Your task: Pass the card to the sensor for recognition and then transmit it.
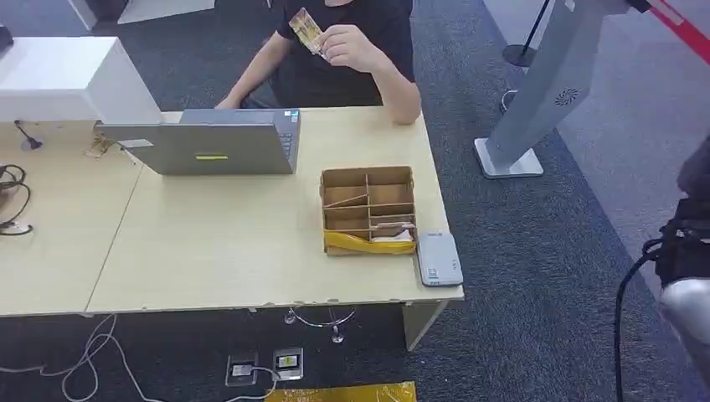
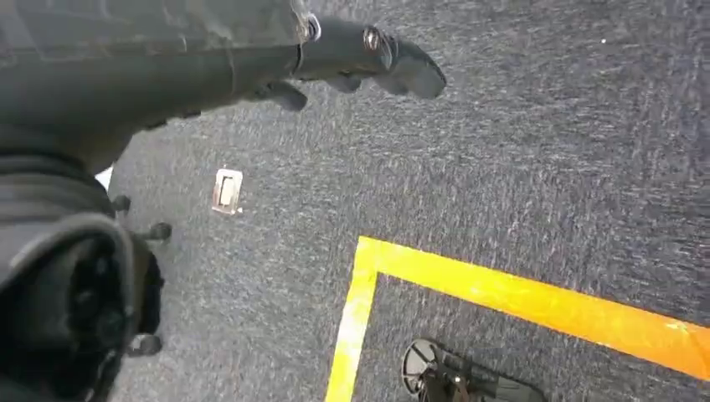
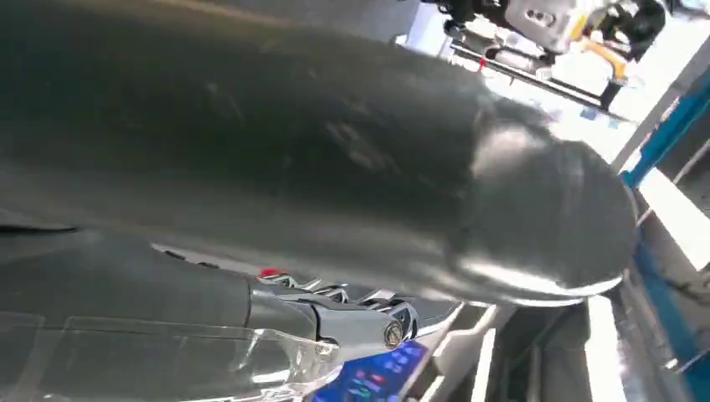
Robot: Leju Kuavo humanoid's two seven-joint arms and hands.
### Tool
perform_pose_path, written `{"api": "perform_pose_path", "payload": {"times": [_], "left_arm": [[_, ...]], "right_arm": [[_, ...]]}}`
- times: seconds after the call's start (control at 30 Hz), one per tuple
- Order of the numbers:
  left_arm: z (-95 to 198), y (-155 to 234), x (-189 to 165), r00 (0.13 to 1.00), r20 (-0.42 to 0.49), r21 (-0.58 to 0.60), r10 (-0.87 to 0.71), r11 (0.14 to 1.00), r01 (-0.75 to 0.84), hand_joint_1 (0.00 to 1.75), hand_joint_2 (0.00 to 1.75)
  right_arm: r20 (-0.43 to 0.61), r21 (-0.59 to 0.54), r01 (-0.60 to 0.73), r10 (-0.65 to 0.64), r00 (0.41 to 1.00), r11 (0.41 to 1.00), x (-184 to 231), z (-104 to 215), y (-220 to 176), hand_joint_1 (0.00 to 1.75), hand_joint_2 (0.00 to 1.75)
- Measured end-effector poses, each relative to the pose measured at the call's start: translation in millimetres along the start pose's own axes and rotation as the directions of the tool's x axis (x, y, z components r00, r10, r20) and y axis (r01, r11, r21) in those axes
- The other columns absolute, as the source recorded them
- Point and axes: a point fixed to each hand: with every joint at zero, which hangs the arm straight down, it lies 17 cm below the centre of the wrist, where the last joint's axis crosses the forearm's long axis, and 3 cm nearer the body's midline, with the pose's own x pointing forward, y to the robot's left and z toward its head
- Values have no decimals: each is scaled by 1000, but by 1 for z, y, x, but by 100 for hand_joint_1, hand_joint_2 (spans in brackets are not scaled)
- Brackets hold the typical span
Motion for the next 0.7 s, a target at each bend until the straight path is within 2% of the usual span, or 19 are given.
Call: {"api": "perform_pose_path", "payload": {"times": [0.07,0.1,0.13,0.17,0.23,0.27,0.3,0.33,0.37,0.47,0.5,0.7], "left_arm": [[-1,1,-2,1000,3,-10,-9,1000,9,0,0],[-1,3,-3,1000,2,-8,-12,1000,12,0,0],[-1,4,-3,1000,3,-8,-15,1000,15,0,0],[-1,4,-2,1000,4,-7,-16,1000,16,0,0],[-1,4,-1,1000,7,-7,-18,1000,18,0,0],[-2,4,0,1000,8,-8,-18,1000,18,0,0],[-1,3,0,1000,8,-10,-17,1000,17,0,0],[-1,3,1,1000,9,-11,-16,1000,16,0,0],[-1,2,1,1000,8,-14,-15,1000,15,0,0],[-1,1,0,1000,3,-15,-8,1000,8,0,0],[-1,1,0,1000,1,-15,-6,1000,6,0,0],[-1,2,-3,1000,-13,-9,5,1000,-5,0,0]], "right_arm": [[39,104,-243,240,970,964,4,5,23,0,0],[96,161,-428,417,904,889,-1,9,37,0,0],[157,193,-606,585,796,772,-9,13,47,0,0],[212,259,-775,749,628,577,-28,20,60,0,0],[286,349,-909,898,335,228,-63,28,71,0,0],[316,389,-915,916,246,111,-77,32,77,0,0],[344,420,-907,919,192,33,-87,36,84,0,0],[355,425,-905,916,187,20,-88,37,93,0,0],[355,413,-910,911,209,48,-85,35,103,0,0],[322,345,-906,876,359,245,-59,21,131,0,0],[318,345,-897,866,387,275,-57,19,139,0,175],[276,448,-803,794,542,393,-69,25,186,0,175]]}}
